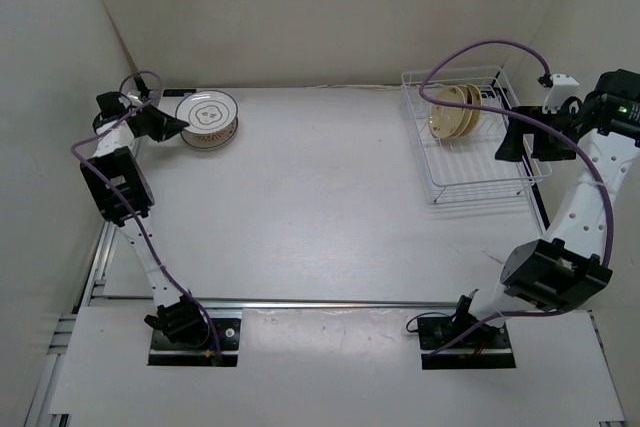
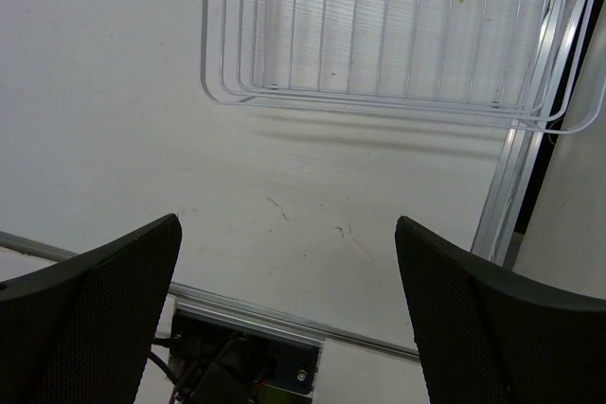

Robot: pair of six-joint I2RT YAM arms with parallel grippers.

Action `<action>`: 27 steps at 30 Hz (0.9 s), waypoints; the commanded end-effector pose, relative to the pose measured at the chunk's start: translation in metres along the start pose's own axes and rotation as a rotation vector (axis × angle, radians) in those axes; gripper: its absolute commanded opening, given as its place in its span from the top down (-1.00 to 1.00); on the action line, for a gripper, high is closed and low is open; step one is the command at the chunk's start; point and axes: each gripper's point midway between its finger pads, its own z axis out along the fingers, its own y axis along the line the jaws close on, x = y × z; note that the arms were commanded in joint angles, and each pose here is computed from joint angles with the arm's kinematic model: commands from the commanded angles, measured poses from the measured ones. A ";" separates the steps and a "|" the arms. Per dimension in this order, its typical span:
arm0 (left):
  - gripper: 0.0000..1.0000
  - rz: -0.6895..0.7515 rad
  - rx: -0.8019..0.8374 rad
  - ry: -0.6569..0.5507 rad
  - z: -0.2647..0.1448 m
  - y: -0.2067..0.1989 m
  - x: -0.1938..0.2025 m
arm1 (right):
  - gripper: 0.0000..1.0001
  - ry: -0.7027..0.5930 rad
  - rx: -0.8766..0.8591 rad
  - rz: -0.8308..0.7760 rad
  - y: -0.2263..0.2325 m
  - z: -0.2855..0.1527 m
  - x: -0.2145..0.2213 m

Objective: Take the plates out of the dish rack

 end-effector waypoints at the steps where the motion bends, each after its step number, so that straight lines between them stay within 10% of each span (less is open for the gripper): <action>1: 0.80 0.093 0.072 0.006 0.000 -0.025 -0.003 | -0.93 0.035 -0.017 0.023 0.012 -0.008 0.015; 27: 0.57 0.142 -0.093 -0.068 0.008 0.014 -0.018 | -0.93 0.025 -0.065 0.052 0.029 -0.006 0.032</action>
